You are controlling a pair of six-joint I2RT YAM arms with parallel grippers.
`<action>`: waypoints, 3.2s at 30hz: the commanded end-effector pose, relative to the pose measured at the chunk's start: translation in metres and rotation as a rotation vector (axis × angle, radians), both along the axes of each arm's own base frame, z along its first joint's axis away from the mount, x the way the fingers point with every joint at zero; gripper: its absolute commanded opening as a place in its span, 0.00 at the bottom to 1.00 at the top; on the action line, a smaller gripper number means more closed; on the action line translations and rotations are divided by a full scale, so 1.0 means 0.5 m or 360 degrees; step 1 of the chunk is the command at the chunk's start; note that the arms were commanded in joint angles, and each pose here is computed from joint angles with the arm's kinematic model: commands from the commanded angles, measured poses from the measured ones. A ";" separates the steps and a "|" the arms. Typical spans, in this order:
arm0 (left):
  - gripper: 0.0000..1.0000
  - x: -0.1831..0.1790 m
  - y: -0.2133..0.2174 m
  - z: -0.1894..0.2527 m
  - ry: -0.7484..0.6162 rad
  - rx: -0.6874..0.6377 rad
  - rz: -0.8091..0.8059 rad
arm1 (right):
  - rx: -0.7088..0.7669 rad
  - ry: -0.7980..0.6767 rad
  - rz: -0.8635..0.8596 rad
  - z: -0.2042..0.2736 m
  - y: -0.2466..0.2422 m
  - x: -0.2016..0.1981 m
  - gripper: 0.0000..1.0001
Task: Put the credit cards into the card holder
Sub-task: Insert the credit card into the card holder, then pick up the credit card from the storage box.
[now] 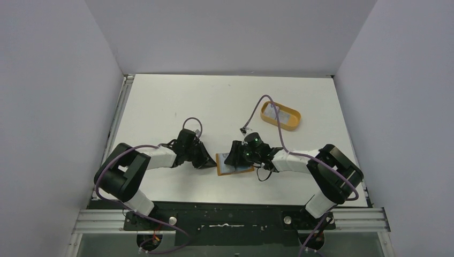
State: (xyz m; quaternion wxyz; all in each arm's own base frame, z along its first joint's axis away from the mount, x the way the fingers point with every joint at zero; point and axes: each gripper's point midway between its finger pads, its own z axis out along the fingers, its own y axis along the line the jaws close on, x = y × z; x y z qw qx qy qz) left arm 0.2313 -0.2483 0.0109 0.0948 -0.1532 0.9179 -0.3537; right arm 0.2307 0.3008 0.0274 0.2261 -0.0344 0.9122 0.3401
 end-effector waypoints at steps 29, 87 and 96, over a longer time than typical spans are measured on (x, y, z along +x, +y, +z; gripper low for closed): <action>0.00 -0.002 -0.023 -0.010 -0.0036 -0.0044 -0.0040 | -0.0210 -0.0059 0.0046 0.071 0.036 0.000 0.72; 0.65 0.024 0.068 0.177 -0.0589 0.0315 -0.0018 | -0.0377 -0.0397 -0.1363 0.196 -0.474 0.453 0.83; 0.65 0.018 0.077 0.157 -0.0541 0.0323 -0.0015 | -0.0348 -0.0260 -0.1252 0.102 -0.458 0.513 0.78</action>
